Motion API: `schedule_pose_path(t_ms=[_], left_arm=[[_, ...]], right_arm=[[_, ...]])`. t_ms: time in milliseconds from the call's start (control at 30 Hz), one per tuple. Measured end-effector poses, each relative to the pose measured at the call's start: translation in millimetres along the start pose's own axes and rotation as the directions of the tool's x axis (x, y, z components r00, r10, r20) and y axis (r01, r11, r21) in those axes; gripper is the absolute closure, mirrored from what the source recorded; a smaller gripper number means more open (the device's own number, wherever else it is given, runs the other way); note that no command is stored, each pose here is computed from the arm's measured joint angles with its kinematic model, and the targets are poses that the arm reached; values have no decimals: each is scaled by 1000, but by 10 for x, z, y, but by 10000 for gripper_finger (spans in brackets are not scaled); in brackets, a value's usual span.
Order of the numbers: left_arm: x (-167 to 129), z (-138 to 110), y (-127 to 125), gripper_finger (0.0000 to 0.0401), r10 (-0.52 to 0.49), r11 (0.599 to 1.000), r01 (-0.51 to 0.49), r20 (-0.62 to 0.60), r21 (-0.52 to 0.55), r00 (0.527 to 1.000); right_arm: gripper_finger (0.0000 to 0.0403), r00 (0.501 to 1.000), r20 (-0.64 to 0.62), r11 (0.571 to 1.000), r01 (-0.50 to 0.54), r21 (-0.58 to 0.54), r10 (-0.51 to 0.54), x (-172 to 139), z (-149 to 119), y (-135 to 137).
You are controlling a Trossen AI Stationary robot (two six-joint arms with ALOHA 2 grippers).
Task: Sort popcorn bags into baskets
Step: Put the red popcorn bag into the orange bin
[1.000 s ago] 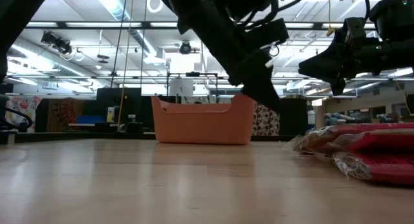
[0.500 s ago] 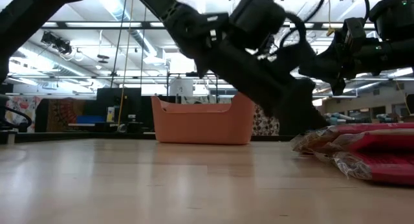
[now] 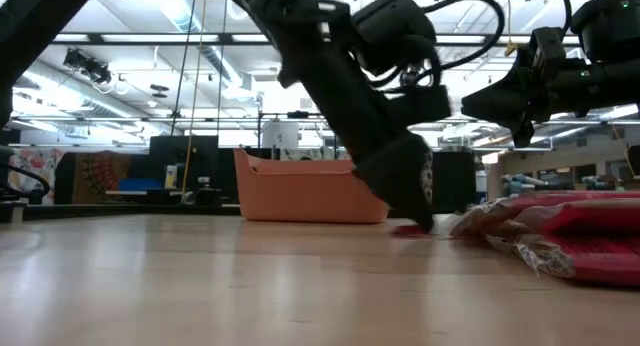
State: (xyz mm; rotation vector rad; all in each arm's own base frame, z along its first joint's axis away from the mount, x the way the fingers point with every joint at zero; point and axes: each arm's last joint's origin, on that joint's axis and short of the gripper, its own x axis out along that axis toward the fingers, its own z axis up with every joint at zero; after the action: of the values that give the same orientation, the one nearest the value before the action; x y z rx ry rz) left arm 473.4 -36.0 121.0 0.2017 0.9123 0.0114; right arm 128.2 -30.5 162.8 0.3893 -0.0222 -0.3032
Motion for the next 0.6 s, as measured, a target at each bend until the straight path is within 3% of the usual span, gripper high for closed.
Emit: schedule_pose_path(t_ms=[200, 367, 467, 600], left_arm=[[-336, -160, 81, 251, -16, 999, 1, -280, -54, 960], [-618, -356, 104, 251, -40, 998, 6, -527, -67, 849], [-810, -371, 128, 251, -43, 998, 8, -582, -63, 812], [-1092, -301, 170, 251, -40, 998, 2, -576, -68, 817]], right_arm=[[313, 1000, 0, 1000, 0, 0, 0, 0, 0, 0], [313, 1000, 1, 1000, 0, 0, 0, 0, 1, 0], [313, 1000, 0, 1000, -1, 0, 1, 0, 0, 1], [313, 1000, 1, 1000, -1, 0, 1, 0, 1, 1]])
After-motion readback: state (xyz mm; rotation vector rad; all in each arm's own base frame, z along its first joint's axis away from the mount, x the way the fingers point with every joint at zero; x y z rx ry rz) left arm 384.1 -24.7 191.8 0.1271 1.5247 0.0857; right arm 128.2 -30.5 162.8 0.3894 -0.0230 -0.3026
